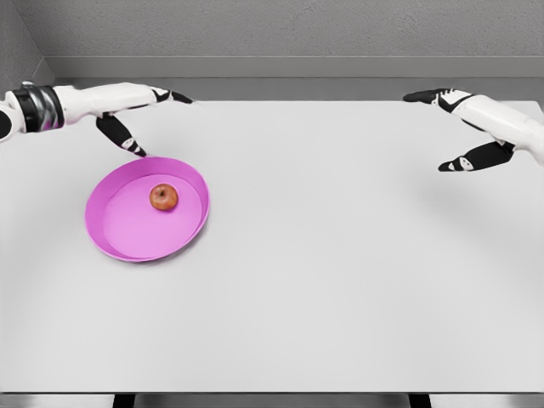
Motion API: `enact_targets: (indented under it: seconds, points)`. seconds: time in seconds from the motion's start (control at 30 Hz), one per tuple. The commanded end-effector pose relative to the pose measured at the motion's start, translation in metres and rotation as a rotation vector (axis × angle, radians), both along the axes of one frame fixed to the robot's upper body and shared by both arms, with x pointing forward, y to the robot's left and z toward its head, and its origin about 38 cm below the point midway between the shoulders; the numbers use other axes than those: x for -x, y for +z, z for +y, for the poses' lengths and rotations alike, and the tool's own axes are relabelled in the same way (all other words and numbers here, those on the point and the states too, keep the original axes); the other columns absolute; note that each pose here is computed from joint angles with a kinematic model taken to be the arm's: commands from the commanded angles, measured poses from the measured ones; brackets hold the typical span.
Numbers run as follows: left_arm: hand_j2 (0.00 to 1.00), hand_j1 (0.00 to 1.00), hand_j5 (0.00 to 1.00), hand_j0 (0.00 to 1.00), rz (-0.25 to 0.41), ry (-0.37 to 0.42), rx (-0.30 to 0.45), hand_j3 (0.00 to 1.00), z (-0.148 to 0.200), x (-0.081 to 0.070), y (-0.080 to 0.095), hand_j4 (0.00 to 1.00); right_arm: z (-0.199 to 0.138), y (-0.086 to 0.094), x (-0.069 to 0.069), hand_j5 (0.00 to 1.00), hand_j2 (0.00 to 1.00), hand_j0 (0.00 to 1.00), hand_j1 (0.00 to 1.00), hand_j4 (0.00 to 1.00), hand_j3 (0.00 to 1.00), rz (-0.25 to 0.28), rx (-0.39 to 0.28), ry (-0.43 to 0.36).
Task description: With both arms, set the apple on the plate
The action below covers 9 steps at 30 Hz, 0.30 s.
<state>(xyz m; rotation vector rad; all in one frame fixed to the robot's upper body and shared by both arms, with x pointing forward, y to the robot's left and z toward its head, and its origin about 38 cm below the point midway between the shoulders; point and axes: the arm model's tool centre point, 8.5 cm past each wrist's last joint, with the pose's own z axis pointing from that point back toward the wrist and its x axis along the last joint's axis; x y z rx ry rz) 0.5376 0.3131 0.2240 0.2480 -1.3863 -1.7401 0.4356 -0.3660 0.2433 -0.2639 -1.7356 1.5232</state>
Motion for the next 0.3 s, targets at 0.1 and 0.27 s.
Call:
enact_targets:
  seconds: [0.1, 0.27]
  points:
    - [1.0, 1.0, 1.0, 1.0, 0.027, 0.086, 0.019, 1.0, 0.025, -0.003, -0.007, 1.0, 0.0, 0.0, 0.0, 1.0, 1.0, 1.0, 1.0, 1.0, 1.0, 0.003, -0.008, -0.001]
    - [1.0, 1.0, 1.0, 1.0, 0.038, 0.123, 0.016, 1.0, 0.037, -0.004, -0.011, 1.0, -0.002, 0.002, 0.001, 1.0, 1.0, 1.0, 1.0, 1.0, 1.0, 0.001, -0.005, -0.003]
